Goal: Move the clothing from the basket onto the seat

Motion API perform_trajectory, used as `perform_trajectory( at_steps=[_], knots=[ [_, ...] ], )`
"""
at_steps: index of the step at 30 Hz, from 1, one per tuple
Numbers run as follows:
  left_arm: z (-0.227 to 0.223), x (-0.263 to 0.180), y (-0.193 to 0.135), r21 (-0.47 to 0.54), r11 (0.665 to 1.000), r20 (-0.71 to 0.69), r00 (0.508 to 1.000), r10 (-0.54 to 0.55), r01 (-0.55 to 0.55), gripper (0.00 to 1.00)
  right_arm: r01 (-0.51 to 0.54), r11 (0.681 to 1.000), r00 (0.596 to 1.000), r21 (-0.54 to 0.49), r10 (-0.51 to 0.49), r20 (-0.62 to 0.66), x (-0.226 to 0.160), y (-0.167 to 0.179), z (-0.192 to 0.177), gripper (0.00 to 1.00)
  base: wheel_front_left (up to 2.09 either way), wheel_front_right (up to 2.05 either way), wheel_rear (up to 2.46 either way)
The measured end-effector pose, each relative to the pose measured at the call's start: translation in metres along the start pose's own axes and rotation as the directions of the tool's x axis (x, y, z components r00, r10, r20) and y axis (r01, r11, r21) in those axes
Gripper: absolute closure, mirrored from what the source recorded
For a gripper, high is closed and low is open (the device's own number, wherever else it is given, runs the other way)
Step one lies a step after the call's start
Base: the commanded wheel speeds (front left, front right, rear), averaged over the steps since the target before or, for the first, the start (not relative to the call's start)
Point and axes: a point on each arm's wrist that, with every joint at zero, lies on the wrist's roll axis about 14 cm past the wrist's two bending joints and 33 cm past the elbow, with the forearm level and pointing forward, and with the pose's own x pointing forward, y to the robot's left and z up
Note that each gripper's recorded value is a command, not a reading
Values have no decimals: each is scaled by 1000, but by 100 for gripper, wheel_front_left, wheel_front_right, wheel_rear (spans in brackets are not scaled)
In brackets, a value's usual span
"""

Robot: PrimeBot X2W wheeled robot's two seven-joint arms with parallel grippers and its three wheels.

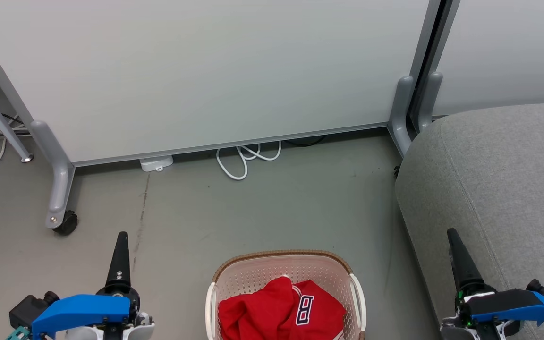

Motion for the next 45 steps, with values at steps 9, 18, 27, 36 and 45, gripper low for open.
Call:
perform_trajectory(
  at_steps=[9,18,27,36,45],
  knots=[
    [-7,2,-8,171,985,-11,1000,-23,25,0,-9,986,1000,-166,8,-3,1,2,-3,0,0,0,0],
    [-11,4,-15,331,943,-12,999,-46,47,0,-27,950,999,-310,21,-25,2,5,-10,0,0,0,0],
    [-14,5,-20,471,880,-15,997,-69,69,0,-48,905,999,-424,38,-32,5,10,-12,0,0,0,0],
    [-18,6,-26,579,810,-23,995,-98,93,0,-57,854,998,-517,44,-39,6,11,-12,0,0,0,0],
    [-21,6,-29,657,746,-32,993,-117,109,0,-64,799,998,-598,50,-40,7,11,-12,0,0,0,0]
  ],
)
